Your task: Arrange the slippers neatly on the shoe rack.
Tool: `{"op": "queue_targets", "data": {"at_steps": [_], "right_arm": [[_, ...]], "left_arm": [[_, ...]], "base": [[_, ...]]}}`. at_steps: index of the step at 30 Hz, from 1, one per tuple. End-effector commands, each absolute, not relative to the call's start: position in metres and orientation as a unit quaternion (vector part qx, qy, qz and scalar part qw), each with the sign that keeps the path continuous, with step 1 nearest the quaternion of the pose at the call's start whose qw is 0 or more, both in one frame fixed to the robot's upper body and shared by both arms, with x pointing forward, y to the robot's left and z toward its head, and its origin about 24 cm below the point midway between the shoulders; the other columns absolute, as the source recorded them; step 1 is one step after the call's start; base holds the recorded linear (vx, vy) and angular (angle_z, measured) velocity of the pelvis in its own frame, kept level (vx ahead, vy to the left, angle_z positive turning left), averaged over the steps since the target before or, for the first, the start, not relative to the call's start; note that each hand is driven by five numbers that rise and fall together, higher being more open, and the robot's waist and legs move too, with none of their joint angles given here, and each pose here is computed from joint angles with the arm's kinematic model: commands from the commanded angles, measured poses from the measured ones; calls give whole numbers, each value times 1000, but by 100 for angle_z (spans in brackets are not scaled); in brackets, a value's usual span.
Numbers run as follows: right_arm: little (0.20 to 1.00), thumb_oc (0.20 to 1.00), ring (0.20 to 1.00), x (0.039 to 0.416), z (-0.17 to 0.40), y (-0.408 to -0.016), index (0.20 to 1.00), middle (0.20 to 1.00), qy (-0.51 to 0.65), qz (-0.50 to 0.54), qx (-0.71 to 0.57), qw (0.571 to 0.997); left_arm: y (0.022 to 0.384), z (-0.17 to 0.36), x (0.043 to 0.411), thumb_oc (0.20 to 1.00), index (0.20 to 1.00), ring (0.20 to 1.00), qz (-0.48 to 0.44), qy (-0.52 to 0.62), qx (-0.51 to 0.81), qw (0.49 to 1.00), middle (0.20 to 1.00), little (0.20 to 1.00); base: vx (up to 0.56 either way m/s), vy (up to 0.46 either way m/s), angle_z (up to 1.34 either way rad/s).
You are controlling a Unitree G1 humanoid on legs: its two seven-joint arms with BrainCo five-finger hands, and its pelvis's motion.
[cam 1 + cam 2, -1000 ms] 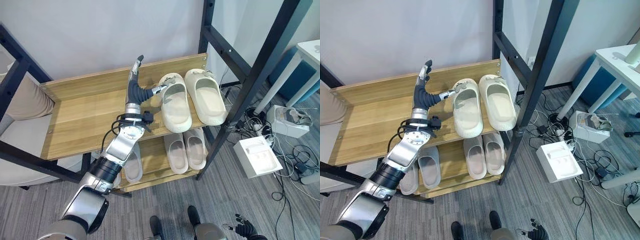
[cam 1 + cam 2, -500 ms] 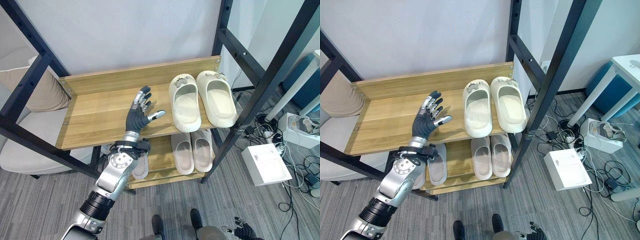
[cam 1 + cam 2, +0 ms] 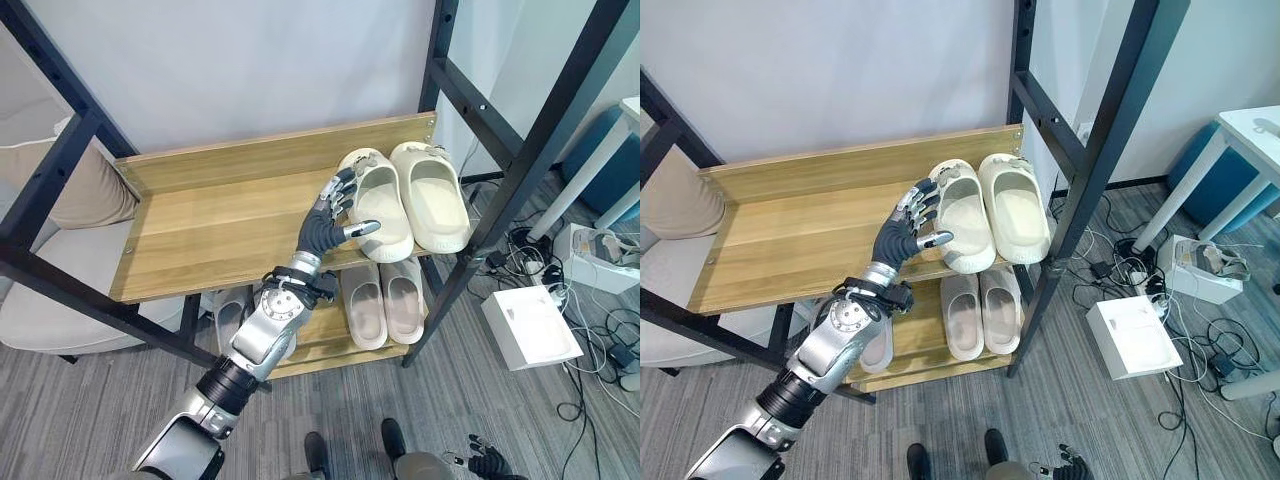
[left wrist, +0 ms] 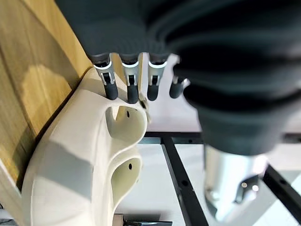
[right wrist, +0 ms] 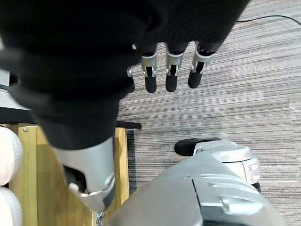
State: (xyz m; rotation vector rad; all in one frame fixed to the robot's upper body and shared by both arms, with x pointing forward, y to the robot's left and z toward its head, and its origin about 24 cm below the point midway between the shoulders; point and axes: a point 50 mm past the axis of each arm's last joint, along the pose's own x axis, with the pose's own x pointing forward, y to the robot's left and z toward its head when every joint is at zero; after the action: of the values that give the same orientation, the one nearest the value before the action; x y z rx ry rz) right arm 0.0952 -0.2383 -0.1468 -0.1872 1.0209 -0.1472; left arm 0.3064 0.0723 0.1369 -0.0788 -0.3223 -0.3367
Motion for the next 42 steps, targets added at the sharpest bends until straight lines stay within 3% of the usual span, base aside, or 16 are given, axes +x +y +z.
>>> {"op": "queue_targets", "data": {"at_steps": [1, 7, 11, 15, 19, 26, 30, 31, 33, 35, 40, 42], "right_arm": [[1000, 1000, 1000, 98, -145, -242, 1000, 1000, 480, -88, -80, 869], [1000, 1000, 1000, 94, -146, -242, 1000, 1000, 485, -93, -79, 866], [1000, 1000, 1000, 91, -148, -240, 1000, 1000, 491, -93, -75, 863], [1000, 1000, 1000, 95, -148, -238, 1000, 1000, 487, -91, -69, 866], [1000, 1000, 1000, 89, -151, -236, 1000, 1000, 496, -93, -67, 861], [1000, 1000, 1000, 89, -154, -231, 1000, 1000, 505, -89, -58, 857], [1000, 1000, 1000, 92, -155, -226, 1000, 1000, 506, -72, -52, 858], [1000, 1000, 1000, 92, -155, -226, 1000, 1000, 506, -72, -51, 858], [1000, 1000, 1000, 97, -154, -224, 1000, 1000, 499, -45, -60, 863], [1000, 1000, 1000, 100, -152, -225, 1000, 1000, 494, -35, -69, 866], [1000, 1000, 1000, 108, -148, -230, 1000, 1000, 479, -21, -86, 873], [1000, 1000, 1000, 109, -147, -231, 1000, 1000, 477, -20, -88, 874]], "left_arm": [[33, 160, 316, 1000, 1000, 1000, -233, -179, -46, 955, 1000, 1000], [48, 157, 324, 1000, 1000, 1000, -199, -182, -21, 963, 1000, 1000], [88, 156, 335, 1000, 1000, 1000, -110, -183, -24, 977, 1000, 1000], [126, 187, 328, 1000, 1000, 1000, -37, -268, -79, 960, 1000, 1000], [136, 216, 306, 1000, 1000, 1000, -28, -349, -151, 925, 1000, 1000], [124, 257, 258, 1000, 1000, 1000, -154, -457, -195, 854, 1000, 1000], [102, 273, 220, 1000, 1000, 1000, -323, -489, -178, 790, 1000, 1000], [102, 273, 220, 1000, 1000, 1000, -324, -489, -178, 790, 1000, 1000], [69, 261, 205, 1000, 1000, 1000, -491, -412, -196, 742, 1000, 1000], [55, 241, 203, 1000, 1000, 1000, -548, -340, -197, 738, 1000, 1000], [38, 159, 207, 1000, 1000, 1000, -612, -124, -172, 762, 1000, 1000], [39, 140, 208, 1000, 1000, 1000, -610, -87, -163, 771, 1000, 1000]], "base": [[0, 0, 0], [-1, -1, -1], [2, -4, -1], [9, -9, -4], [5, 0, 1], [14, 4, 5], [8, 2, 11], [3, 3, 9], [-3, 6, 5], [-6, 5, 2], [0, 0, 0], [0, 0, 0]]}}
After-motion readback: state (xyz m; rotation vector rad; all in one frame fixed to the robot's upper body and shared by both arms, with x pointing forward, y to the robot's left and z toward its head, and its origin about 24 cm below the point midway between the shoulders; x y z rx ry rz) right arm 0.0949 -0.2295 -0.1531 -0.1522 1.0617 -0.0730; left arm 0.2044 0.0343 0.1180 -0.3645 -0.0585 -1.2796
